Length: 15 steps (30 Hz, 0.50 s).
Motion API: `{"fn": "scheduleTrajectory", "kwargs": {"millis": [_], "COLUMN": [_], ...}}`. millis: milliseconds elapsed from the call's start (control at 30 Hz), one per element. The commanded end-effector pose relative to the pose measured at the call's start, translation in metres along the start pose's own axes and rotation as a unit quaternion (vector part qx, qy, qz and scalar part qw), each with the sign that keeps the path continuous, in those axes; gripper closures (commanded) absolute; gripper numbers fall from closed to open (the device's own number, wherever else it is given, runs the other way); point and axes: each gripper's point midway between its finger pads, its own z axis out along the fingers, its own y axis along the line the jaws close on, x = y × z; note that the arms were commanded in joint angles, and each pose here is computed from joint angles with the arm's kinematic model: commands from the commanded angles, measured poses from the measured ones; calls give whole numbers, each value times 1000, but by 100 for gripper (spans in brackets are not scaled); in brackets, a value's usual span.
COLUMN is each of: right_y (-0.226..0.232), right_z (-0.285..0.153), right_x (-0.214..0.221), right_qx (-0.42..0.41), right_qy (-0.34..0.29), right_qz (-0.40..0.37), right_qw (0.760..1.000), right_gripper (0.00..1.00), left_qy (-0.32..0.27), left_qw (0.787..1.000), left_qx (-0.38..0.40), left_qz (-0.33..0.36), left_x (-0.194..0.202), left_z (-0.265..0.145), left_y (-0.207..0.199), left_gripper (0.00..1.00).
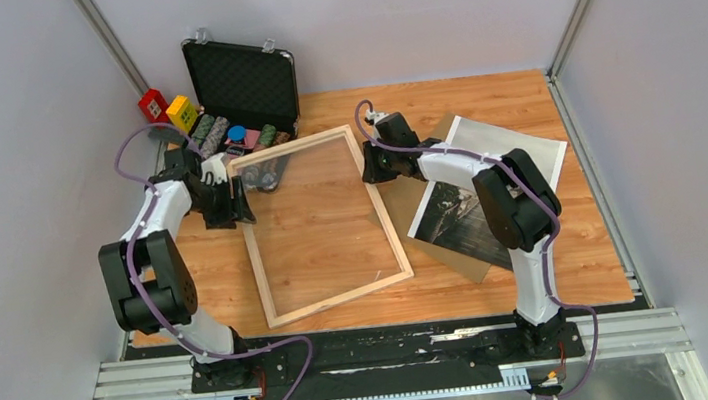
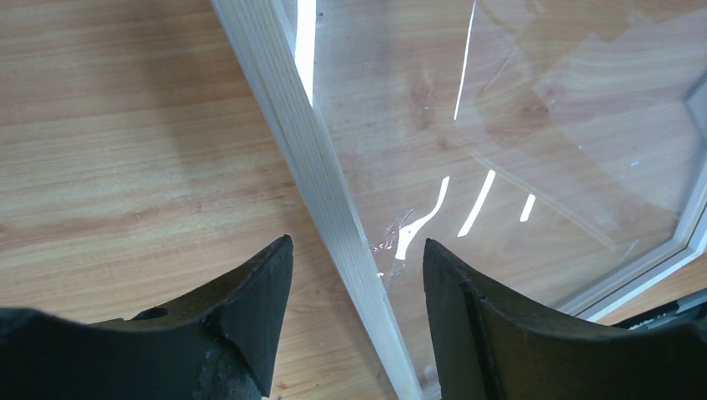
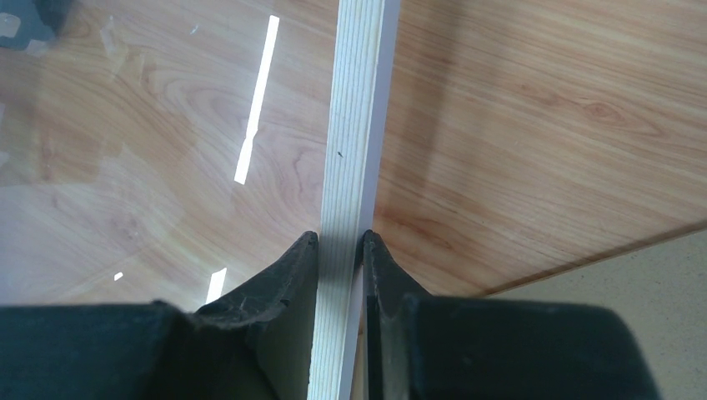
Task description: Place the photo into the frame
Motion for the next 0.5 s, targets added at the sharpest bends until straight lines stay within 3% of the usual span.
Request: {"fn": "scheduleTrajectory", "kwargs": {"millis": [0, 233, 467], "right_y": [18, 16, 17], "right_z": [-18, -18, -19], "right_x": [-27, -26, -27], "right_qx": [-15, -12, -13], "right_qy": [-31, -31, -32], "right_qz": [-4, -6, -7], "right_qw": [999, 999, 999], "right_gripper": [95, 95, 95], "left_qy": [-4, 1, 12], "left_qw": [1000, 1000, 1000], "left_qx": [0, 8, 15], "left_qz": [6, -7, -18], "left_x": [-1, 3, 7], "left_z": [8, 15, 23], "left_y": [3, 2, 3], "left_gripper": [35, 48, 55]}}
